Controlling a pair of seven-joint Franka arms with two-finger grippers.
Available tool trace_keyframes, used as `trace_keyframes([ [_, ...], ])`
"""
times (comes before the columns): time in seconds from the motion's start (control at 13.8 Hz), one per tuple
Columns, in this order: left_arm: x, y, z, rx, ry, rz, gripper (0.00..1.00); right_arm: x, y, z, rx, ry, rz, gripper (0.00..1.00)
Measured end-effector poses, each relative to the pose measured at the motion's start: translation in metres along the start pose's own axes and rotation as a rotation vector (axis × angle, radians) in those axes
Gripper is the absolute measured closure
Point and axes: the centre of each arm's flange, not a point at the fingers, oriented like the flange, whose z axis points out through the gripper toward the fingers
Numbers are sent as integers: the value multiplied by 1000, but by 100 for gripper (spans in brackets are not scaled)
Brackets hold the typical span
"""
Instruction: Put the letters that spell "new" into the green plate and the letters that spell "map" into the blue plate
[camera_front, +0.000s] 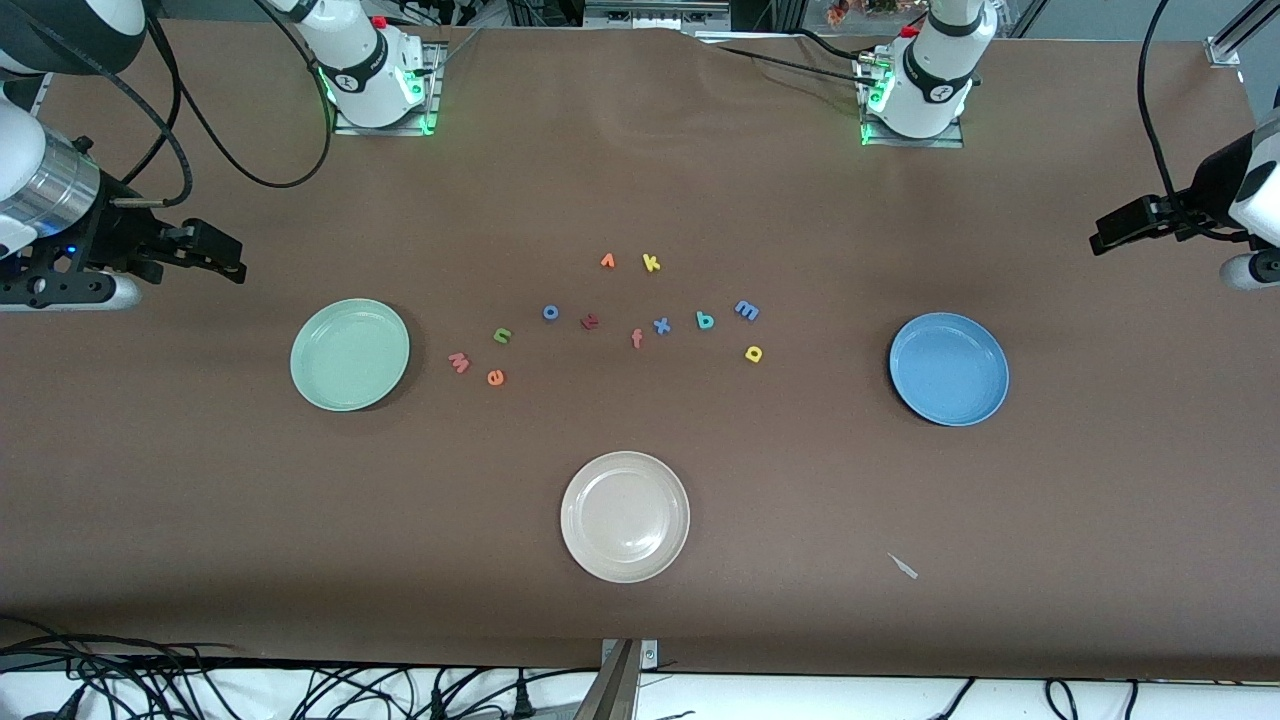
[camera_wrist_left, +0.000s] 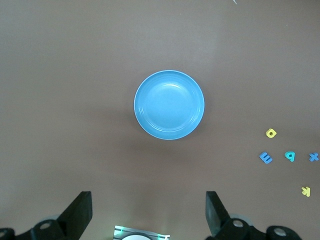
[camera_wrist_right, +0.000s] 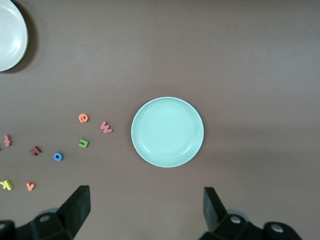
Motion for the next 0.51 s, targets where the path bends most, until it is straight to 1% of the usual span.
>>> trace_keyframes([
  [0.22, 9, 1, 11, 0, -12, 0, 0, 0, 0, 0, 0, 0, 0, 0],
  [0.36, 23, 1, 24, -4, -8, -2, 0, 0, 0, 0, 0, 0, 0, 0],
  [0.51, 42, 0, 54, 0, -49, -7, 0, 0, 0, 0, 0, -1, 0, 0],
])
